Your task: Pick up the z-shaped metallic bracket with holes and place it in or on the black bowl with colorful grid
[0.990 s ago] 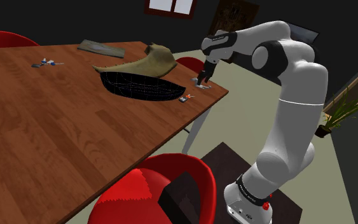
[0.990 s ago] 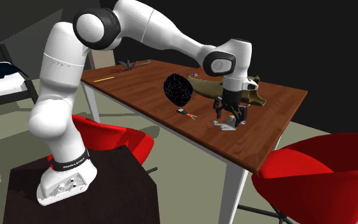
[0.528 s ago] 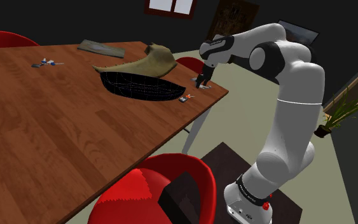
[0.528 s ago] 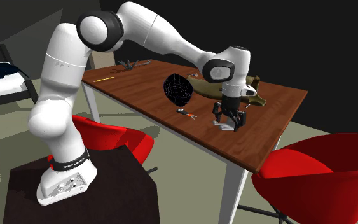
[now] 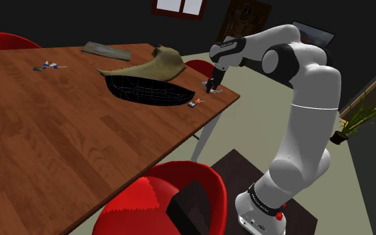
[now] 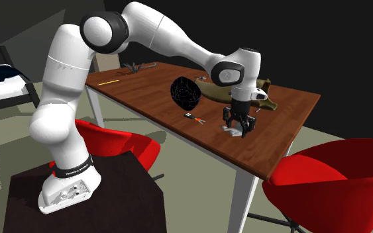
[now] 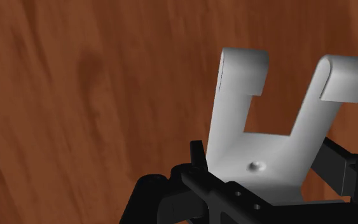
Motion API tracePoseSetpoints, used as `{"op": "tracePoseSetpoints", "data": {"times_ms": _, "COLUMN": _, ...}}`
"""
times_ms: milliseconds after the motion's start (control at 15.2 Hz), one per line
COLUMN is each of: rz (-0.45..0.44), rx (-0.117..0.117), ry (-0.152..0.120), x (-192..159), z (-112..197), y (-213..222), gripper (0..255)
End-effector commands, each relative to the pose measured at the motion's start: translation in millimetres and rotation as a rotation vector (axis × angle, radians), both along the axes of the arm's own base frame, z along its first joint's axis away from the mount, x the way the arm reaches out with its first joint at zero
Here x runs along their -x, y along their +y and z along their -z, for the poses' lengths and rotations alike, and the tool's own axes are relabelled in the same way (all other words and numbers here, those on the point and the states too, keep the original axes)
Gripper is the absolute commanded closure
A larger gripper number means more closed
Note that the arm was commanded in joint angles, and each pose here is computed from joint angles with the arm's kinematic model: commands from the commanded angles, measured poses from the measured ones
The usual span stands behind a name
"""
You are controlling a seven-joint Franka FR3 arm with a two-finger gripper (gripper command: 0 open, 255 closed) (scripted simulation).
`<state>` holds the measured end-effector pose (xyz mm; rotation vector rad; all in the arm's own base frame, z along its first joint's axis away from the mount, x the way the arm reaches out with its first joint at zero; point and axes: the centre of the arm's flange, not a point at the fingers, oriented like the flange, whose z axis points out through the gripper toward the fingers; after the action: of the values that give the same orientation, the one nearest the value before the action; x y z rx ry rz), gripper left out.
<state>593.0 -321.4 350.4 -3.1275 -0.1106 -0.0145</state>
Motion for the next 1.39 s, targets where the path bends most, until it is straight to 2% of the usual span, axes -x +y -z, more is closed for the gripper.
{"op": "tracePoseSetpoints", "data": {"times_ms": 0, "rz": 0.0, "rx": 0.0, "ry": 0.0, "x": 0, "z": 0, "y": 0, "gripper": 255}}
{"op": "tracePoseSetpoints", "data": {"times_ms": 396, "rz": 0.0, "rx": 0.0, "ry": 0.0, "x": 0, "z": 0, "y": 0, "gripper": 255}}
{"op": "tracePoseSetpoints", "data": {"times_ms": 1320, "rz": 0.0, "rx": 0.0, "ry": 0.0, "x": 0, "z": -74, "y": 0, "gripper": 255}}
